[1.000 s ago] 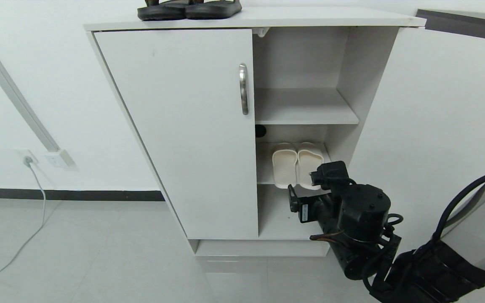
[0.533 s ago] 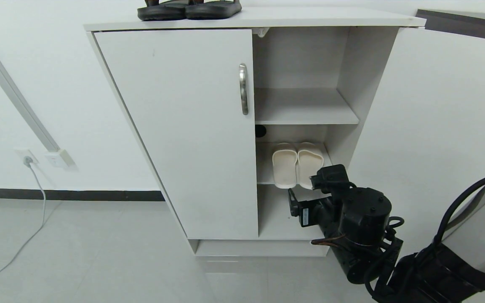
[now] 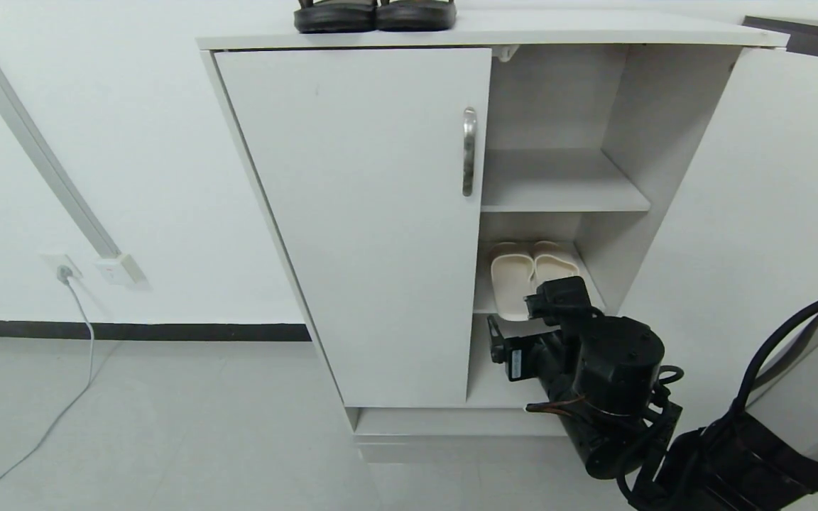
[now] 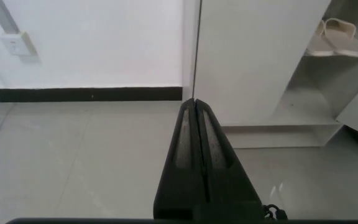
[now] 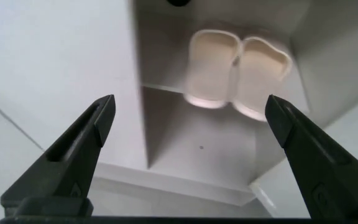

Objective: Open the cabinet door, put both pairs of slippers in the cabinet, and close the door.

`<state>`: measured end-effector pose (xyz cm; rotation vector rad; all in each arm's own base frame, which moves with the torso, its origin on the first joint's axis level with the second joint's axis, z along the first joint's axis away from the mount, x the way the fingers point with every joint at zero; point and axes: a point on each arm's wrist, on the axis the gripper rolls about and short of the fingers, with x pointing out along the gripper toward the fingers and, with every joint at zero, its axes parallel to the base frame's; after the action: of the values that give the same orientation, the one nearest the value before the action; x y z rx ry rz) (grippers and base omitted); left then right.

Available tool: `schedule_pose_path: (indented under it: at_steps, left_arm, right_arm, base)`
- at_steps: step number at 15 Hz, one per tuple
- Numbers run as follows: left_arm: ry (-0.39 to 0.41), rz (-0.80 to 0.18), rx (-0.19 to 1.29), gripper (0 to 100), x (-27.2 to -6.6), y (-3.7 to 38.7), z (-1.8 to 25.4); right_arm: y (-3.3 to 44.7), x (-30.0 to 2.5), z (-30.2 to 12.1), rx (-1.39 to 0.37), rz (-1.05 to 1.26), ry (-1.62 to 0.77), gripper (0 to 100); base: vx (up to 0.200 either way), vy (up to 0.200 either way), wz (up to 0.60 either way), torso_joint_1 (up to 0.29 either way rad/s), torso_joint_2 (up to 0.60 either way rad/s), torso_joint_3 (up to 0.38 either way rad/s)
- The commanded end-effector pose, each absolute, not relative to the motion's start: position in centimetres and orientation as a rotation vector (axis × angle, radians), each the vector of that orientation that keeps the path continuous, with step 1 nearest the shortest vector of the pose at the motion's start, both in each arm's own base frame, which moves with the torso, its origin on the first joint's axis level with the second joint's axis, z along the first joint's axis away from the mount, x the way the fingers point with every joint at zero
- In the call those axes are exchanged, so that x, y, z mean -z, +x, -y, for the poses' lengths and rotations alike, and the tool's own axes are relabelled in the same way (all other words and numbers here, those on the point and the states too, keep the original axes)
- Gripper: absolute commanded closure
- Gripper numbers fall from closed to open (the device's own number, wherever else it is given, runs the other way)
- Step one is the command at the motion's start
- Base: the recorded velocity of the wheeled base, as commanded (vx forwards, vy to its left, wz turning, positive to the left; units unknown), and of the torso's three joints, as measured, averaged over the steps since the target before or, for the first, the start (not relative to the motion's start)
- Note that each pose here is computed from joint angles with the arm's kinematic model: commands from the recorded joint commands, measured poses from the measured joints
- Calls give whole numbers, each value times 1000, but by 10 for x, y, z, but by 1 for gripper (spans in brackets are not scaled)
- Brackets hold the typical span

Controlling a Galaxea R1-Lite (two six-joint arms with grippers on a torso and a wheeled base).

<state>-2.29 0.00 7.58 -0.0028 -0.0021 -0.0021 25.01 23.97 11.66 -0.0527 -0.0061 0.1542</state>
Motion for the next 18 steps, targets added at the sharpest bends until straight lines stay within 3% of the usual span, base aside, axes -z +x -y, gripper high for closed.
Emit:
schedule_pose_path:
  at_steps: [1, 8, 18]
  left_arm:
    - [-3, 2, 2, 100, -76, -23, 0]
    - [-3, 0, 2, 100, -76, -23, 0]
    - [-5, 2, 0, 100, -76, -23, 0]
  right_arm:
    - [250, -115, -240, -153, 2, -59, 0]
    - [252, -111, -236, -150, 4, -60, 0]
    - [254, -105, -234, -143, -7, -71, 0]
  base:
    - [0, 200, 0, 2, 7, 2]
    - [0, 200, 0, 4, 4, 0]
    - [0, 0, 0, 0, 0, 0]
